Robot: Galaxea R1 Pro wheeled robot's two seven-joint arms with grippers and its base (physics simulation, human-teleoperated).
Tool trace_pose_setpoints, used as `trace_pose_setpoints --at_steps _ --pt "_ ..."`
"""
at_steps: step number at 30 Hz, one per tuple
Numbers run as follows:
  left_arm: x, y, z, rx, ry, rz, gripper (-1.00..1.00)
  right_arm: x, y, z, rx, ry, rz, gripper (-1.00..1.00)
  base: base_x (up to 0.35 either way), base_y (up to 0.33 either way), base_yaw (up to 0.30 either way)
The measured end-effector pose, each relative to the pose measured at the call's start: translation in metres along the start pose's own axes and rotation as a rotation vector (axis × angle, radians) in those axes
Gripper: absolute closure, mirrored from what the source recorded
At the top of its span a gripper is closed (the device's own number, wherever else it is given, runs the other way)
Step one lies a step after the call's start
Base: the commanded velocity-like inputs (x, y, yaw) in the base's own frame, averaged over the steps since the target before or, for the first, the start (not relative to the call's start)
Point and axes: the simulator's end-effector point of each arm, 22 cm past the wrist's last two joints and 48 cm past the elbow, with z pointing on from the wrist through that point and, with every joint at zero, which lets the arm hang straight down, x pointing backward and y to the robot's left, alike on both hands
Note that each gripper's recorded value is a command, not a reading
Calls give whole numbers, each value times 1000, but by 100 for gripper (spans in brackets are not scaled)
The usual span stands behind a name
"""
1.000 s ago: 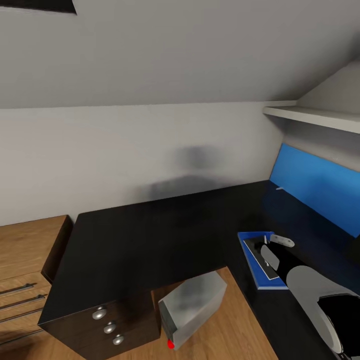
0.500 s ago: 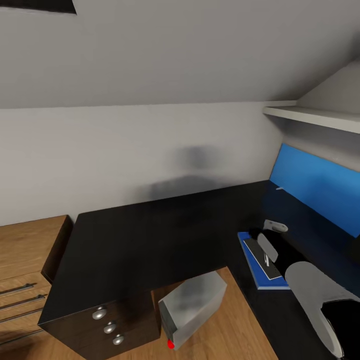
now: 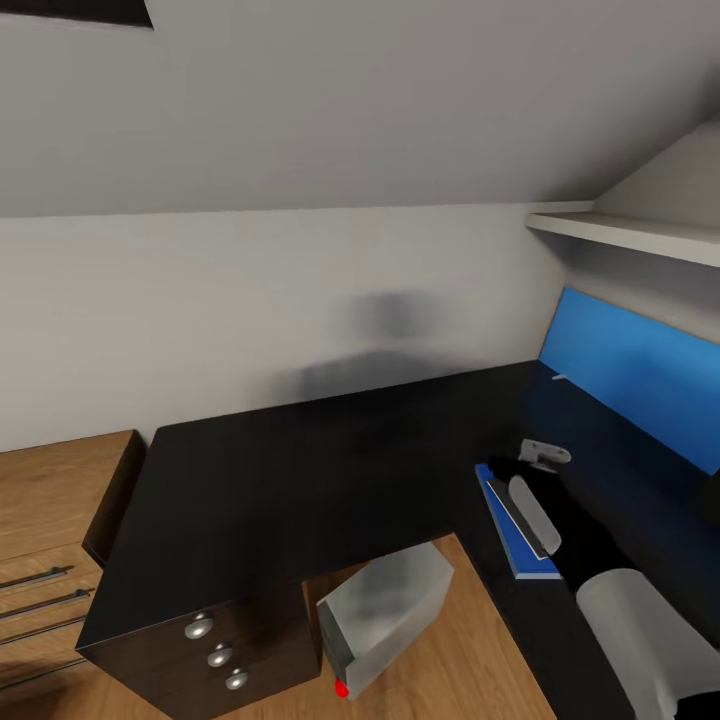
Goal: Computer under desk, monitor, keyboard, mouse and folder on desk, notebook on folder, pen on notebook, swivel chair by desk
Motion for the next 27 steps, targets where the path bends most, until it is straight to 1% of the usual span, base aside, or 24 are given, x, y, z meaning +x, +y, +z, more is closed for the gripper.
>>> trace_pose_setpoints --at_steps 2,3,6,10,15,18,19,24,26,27 --pt "0 0 0 1 0 1 -100 0 1 -7 0 -8 -4 -100 0 0 0" --pt "0 -1 0 3 0 2 -100 0 3 -14 -3 -18 -6 -100 0 0 0" --pt "0 -1 0 4 0 2 -100 1 6 -23 -10 -29 -9 -100 0 0 0" --pt "0 -1 0 4 0 3 -100 2 10 -31 -22 -41 -10 -100 0 0 0" --pt "0 -1 0 5 2 4 -100 2 25 -41 -50 -52 0 -100 0 0 0" --pt "1 0 0 5 3 5 -100 5 34 -45 -64 -49 -5 -100 0 0 0" --pt "1 0 0 5 3 6 -100 10 45 -48 -83 -46 -24 -100 0 0 0" --pt "1 -1 0 6 3 6 -100 17 66 -55 -115 -49 -71 -100 -56 0 0" --pt "1 2 1 2 4 6 -100 26 75 -58 -131 -40 -90 -100 -295 0 0" --pt "0 4 2 0 3 8 -100 26 76 -59 -135 -41 -91 -100 -310 0 0"
